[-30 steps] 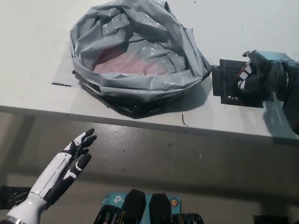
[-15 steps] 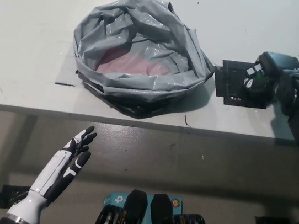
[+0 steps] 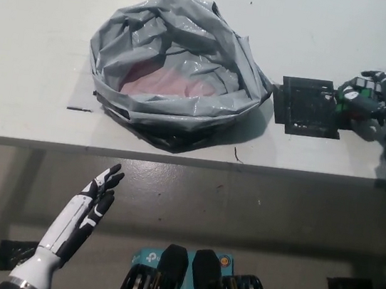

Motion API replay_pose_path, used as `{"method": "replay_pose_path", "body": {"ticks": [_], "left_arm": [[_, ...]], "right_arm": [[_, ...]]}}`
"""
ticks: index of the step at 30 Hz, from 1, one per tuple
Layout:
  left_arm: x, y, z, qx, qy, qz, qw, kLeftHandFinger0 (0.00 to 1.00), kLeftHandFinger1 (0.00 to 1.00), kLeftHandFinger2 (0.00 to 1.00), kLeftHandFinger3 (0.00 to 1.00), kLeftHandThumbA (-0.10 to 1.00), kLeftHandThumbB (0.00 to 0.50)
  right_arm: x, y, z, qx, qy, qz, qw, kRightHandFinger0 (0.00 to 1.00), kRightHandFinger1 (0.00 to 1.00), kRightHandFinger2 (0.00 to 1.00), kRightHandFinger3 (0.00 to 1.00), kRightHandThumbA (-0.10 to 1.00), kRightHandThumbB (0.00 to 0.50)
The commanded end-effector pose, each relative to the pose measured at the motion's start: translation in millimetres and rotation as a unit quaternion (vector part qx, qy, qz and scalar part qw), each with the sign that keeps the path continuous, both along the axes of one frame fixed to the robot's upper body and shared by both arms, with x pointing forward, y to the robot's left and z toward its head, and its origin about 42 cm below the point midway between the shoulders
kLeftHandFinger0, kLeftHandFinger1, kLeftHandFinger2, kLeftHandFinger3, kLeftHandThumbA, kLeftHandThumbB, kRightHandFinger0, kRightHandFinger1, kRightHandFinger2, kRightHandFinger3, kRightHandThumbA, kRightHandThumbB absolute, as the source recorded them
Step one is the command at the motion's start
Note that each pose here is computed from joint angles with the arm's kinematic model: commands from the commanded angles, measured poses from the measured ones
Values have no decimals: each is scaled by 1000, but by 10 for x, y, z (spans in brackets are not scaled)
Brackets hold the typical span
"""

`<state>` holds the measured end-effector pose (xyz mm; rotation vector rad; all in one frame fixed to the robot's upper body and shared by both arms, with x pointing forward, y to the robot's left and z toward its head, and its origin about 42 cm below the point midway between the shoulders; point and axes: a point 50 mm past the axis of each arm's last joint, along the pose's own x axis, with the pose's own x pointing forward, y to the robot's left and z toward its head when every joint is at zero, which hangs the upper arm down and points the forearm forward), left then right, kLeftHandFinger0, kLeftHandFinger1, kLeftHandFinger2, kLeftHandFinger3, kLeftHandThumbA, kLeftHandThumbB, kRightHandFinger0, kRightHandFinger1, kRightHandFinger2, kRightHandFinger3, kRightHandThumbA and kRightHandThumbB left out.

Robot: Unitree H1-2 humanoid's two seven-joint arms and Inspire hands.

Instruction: Use the right hand to pick up a rubix's cube and place it into a plastic bag and lift the bag

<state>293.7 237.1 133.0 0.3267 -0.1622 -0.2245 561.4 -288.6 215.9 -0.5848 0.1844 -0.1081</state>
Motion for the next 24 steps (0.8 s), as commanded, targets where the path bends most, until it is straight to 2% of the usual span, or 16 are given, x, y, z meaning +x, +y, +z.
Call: {"method": "replay_pose_path", "body": {"ticks": [1, 2, 4, 6, 8, 12, 13, 14, 15, 16, 17, 24], "left_arm": [[-15, 28, 21, -15, -23, 8, 1000, 1000, 1000, 1000, 1000, 1000, 126], [-24, 27, 14, -15, -22, 9, 1000, 1000, 1000, 1000, 1000, 1000, 120], [-33, 27, 3, -10, -23, 10, 1000, 1000, 1000, 1000, 1000, 1000, 113], [-41, 26, -3, -9, -23, 9, 1000, 1000, 1000, 1000, 1000, 1000, 107], [-60, 23, -17, -12, -21, 9, 1000, 1000, 1000, 1000, 1000, 1000, 111], [-73, 30, -22, -12, -21, 9, 1000, 1000, 1000, 1000, 1000, 1000, 103], [-75, 35, -23, -11, -20, 9, 1000, 1000, 1000, 1000, 1000, 1000, 102], [-76, 38, -24, -11, -20, 9, 1000, 1000, 1000, 1000, 1000, 1000, 102], [-78, 41, -26, -12, -20, 9, 1000, 1000, 1000, 1000, 1000, 1000, 91], [-81, 40, -29, -13, -20, 9, 1000, 1000, 1000, 1000, 1000, 1000, 90], [-91, 41, -37, -11, -20, 9, 1000, 1000, 1000, 1000, 1000, 1000, 86], [-112, 49, -57, -11, -18, 7, 1000, 1000, 1000, 1000, 1000, 1000, 87]], "right_arm": [[12, 41, 102, 481, -138, -128, 857, 0, 536, 958, 868, -100, 171], [17, 63, 106, 512, -139, -133, 837, 0, 537, 992, 901, -100, 173], [39, 129, 139, 577, -136, -131, 795, 0, 480, 991, 1000, -100, 157], [54, 170, 169, 616, -132, -124, 767, 0, 428, 948, 1000, -100, 147], [79, 238, 235, 668, -126, -111, 725, 0, 319, 889, 1000, -100, 133], [102, 409, 465, 745, -121, -71, 652, 0, 181, 825, 1000, -100, 118], [98, 446, 520, 758, -118, -58, 638, 0, 157, 804, 1000, -100, 90], [92, 471, 558, 768, -117, -49, 628, 0, 157, 804, 1000, -100, 90], [74, 530, 659, 787, -119, -25, 606, 0, 128, 757, 1000, -100, 73], [65, 548, 690, 793, -120, -16, 598, 0, 124, 744, 1000, -100, 74], [36, 612, 781, 810, -125, 1, 572, 0, 141, 750, 1000, -100, 79], [-93, 833, 1110, 834, -133, 54, 532, 0, 178, 800, 1000, -100, 71]]}}
